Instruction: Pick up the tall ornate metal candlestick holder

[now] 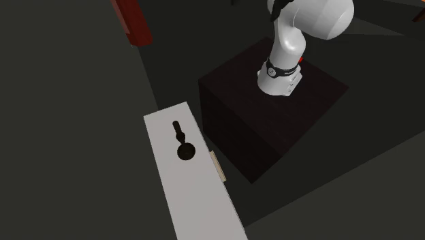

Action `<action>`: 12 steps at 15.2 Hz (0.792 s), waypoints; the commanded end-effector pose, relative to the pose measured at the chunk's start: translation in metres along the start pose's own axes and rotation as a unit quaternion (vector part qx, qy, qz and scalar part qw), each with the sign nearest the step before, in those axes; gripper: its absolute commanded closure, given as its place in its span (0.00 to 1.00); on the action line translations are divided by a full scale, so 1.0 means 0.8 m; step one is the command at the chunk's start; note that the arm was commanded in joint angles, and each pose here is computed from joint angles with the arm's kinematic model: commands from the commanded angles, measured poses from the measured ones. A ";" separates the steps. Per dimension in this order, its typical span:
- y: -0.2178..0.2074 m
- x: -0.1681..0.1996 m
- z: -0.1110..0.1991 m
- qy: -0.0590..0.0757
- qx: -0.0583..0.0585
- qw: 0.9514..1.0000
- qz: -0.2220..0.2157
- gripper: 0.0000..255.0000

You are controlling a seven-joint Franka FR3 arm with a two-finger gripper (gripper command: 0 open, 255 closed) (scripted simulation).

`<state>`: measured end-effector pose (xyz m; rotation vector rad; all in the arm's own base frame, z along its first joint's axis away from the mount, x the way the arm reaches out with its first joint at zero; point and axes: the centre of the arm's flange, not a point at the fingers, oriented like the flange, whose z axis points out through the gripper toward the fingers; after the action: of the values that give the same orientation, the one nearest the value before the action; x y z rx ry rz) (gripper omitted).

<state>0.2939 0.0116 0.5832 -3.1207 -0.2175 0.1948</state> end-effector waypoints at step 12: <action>0.013 0.126 0.143 -0.043 -0.045 0.998 -0.005 0.00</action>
<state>0.3680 0.0166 0.4690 -3.1961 -0.2451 0.3182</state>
